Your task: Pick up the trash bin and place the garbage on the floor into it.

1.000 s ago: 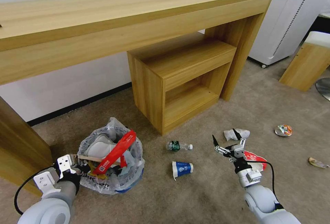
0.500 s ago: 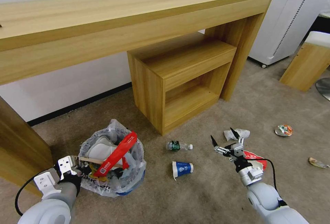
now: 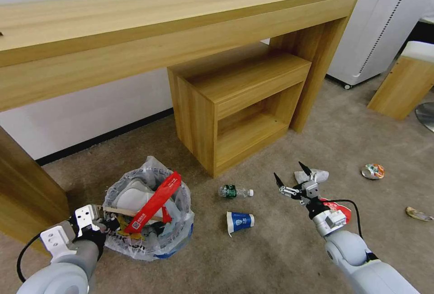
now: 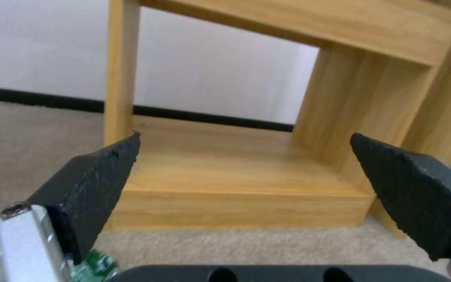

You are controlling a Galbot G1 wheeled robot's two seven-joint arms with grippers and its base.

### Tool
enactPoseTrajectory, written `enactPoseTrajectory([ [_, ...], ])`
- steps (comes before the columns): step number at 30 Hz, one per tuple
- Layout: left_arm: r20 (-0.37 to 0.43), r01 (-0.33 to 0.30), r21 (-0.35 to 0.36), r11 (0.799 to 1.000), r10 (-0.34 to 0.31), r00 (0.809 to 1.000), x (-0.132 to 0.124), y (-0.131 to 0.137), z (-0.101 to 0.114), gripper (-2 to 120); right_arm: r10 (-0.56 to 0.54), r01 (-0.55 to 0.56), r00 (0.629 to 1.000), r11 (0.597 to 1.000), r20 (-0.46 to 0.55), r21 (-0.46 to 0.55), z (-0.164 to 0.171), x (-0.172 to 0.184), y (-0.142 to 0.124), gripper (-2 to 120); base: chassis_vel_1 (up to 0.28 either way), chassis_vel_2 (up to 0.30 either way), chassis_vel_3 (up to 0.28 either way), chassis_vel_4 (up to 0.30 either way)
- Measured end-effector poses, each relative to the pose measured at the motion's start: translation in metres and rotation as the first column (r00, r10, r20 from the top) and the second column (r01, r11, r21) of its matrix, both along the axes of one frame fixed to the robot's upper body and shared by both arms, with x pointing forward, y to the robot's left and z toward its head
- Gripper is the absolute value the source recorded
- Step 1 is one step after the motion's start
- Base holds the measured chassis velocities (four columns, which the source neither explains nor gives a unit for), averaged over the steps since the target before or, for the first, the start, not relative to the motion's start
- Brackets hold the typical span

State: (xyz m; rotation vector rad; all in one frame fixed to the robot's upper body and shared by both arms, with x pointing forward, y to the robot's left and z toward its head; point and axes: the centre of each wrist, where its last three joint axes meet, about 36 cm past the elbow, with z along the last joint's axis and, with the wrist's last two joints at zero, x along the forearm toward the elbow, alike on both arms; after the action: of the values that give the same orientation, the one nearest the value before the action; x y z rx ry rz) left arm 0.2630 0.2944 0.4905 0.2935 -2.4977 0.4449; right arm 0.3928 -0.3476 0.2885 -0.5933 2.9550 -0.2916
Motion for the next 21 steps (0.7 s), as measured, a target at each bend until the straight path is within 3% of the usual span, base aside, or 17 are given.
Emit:
enactPoseTrajectory([
  [13, -0.009, 0.014, -0.011, 1.000, -0.014, 1.000, 0.002, -0.003, -0.004, 0, 0.107, -0.118, 0.986, 0.990, -0.127, -0.083, -0.006, -0.006, -0.019, 100, 0.000, 0.000, 0.000, 0.000],
  [21, -0.010, 0.025, -0.011, 1.000, -0.025, 1.000, 0.005, -0.005, -0.006, 0, 0.277, -0.307, 0.947, 0.929, -0.162, -0.204, -0.010, 0.003, -0.035, 100, 0.000, 0.000, 0.000, 0.000],
])
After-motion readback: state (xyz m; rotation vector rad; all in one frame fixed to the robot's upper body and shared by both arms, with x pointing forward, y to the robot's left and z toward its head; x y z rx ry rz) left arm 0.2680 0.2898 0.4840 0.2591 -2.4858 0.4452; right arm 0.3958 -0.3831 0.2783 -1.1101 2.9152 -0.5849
